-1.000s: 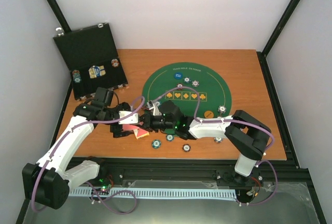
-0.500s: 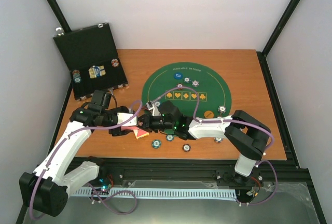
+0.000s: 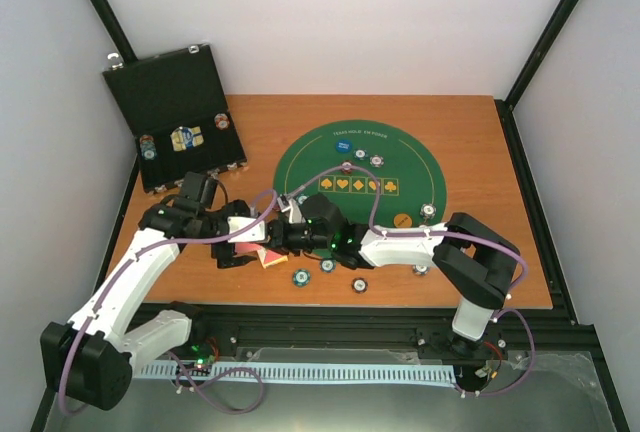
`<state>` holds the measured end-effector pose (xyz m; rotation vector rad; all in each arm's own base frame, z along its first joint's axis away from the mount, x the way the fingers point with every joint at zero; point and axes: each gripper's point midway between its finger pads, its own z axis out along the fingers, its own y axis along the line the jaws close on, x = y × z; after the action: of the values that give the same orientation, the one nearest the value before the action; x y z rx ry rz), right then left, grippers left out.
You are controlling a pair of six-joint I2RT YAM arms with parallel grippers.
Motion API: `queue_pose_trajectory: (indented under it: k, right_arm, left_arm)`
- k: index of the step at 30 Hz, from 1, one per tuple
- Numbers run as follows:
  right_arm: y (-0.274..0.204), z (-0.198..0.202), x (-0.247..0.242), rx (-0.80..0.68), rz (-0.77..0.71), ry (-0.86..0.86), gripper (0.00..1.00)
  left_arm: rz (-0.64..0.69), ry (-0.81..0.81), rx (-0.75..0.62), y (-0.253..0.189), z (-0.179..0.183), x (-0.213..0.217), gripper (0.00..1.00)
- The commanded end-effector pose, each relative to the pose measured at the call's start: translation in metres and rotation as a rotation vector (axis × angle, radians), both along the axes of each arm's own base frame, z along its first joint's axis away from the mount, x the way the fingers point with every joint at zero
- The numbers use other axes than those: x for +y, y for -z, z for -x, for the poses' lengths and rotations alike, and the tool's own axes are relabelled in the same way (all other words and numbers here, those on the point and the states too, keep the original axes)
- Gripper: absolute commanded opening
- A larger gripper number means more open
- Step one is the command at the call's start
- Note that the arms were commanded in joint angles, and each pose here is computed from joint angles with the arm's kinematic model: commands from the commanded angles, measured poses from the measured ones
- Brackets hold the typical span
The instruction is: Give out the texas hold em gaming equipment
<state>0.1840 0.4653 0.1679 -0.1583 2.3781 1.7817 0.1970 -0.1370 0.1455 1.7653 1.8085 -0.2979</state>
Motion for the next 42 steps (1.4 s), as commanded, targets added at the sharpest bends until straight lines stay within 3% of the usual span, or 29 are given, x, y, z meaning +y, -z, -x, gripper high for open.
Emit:
queue_pose_trajectory:
  k: [1, 4, 10, 13, 32, 37, 42]
  right_arm:
    - [-0.026, 0.006, 0.012, -0.058, -0.058, -0.03, 0.03]
    - [-0.023, 0.006, 0.009, -0.056, -0.047, -0.02, 0.03]
    - [-0.016, 0.006, 0.007, -0.038, -0.038, -0.012, 0.03]
    - [-0.013, 0.006, 0.007, -0.034, -0.031, -0.008, 0.03]
    - [0.03, 0.0, -0.01, -0.015, 0.158, 0.043, 0.03]
    - [0.021, 0.003, -0.007, -0.016, 0.099, 0.031, 0.03]
    - [0.0, 0.009, -0.002, -0.025, -0.007, 0.003, 0.03]
  left_arm:
    - [0.013, 0.039, 0.014, 0.001, 0.001, -0.006, 0.99]
    - [0.009, 0.042, 0.001, -0.001, 0.0, -0.006, 0.91]
    - [0.002, 0.045, -0.037, -0.006, -0.001, -0.004, 0.65]
    - [-0.003, 0.045, -0.051, -0.007, -0.002, -0.003, 0.59]
    - [-0.014, 0.052, -0.13, -0.017, -0.003, 0.001, 0.55]
    - [-0.032, 0.05, -0.11, -0.014, 0.001, 0.004, 0.64]
    - [-0.005, 0.052, -0.101, -0.016, 0.006, 0.001, 0.85]
